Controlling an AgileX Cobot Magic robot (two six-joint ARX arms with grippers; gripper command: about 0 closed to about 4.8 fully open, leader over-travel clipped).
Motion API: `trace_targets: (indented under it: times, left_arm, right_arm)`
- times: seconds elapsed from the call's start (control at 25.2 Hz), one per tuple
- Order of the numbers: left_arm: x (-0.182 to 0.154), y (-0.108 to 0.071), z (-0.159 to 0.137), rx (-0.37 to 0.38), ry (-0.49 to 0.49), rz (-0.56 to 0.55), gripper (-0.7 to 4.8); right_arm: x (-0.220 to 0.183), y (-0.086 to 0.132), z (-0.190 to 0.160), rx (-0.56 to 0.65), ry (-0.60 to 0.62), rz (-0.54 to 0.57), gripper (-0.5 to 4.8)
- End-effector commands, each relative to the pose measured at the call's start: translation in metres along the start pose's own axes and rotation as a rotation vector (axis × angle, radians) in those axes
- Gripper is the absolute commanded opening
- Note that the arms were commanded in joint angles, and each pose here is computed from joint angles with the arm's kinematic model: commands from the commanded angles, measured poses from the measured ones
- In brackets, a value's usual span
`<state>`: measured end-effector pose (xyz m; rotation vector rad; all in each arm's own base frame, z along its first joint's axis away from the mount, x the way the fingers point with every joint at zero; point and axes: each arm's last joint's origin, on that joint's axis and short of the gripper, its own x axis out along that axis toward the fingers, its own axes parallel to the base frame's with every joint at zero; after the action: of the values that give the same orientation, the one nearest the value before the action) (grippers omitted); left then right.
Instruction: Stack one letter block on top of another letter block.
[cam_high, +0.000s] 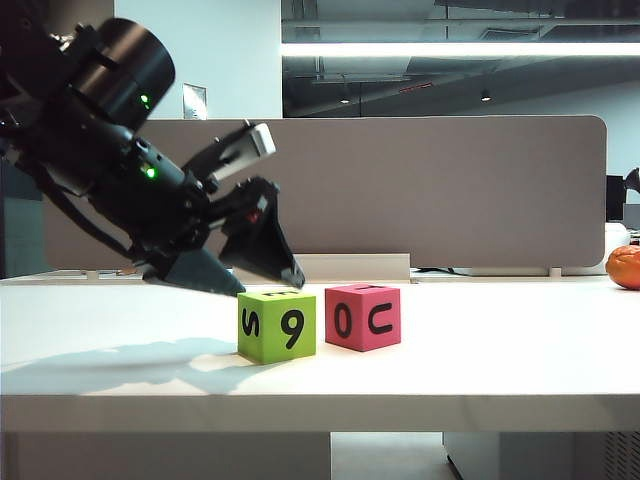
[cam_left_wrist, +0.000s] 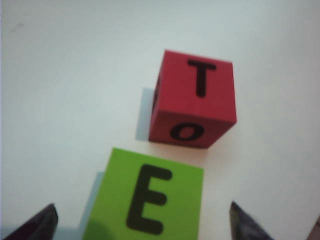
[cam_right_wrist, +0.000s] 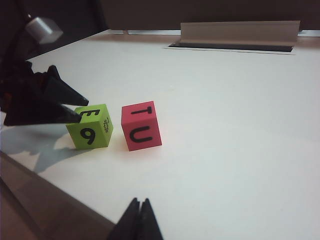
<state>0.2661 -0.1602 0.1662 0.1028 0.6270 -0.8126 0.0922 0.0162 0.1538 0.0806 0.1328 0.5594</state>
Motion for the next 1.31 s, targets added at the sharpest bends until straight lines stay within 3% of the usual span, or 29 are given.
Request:
trace_targets:
  times: [0.04,0.24,0.4,0.87,1.31]
  left_arm:
    - [0.004,-0.004,-0.001,0.024,0.005,0.012,4.79]
    - [0.011,-0.012,-0.004,0.115,0.029,0.067,4.79]
    - [0.016,-0.022,-0.005,0.143,0.033,0.105,4.79]
    - [0.023,-0.025,-0.005,0.160,0.005,0.129,2.15]
    - [-0.006,-0.033,0.028,0.185,-0.164,0.137,2.08]
  right_arm:
    - [0.000,0.000,-0.001,0.002,-0.002,0.001,-0.01]
    - [0.000,0.000,-0.001,0.003,-0.001,0.000,-0.01]
    - [0.000,0.000,-0.001,0.003,0.000,0.001,-0.01]
    - [0.000,0.000,-0.001,0.004,0.000,0.000,-0.01]
    - [0.000,0.000,-0.002,0.004,0.001,0.001,-0.01]
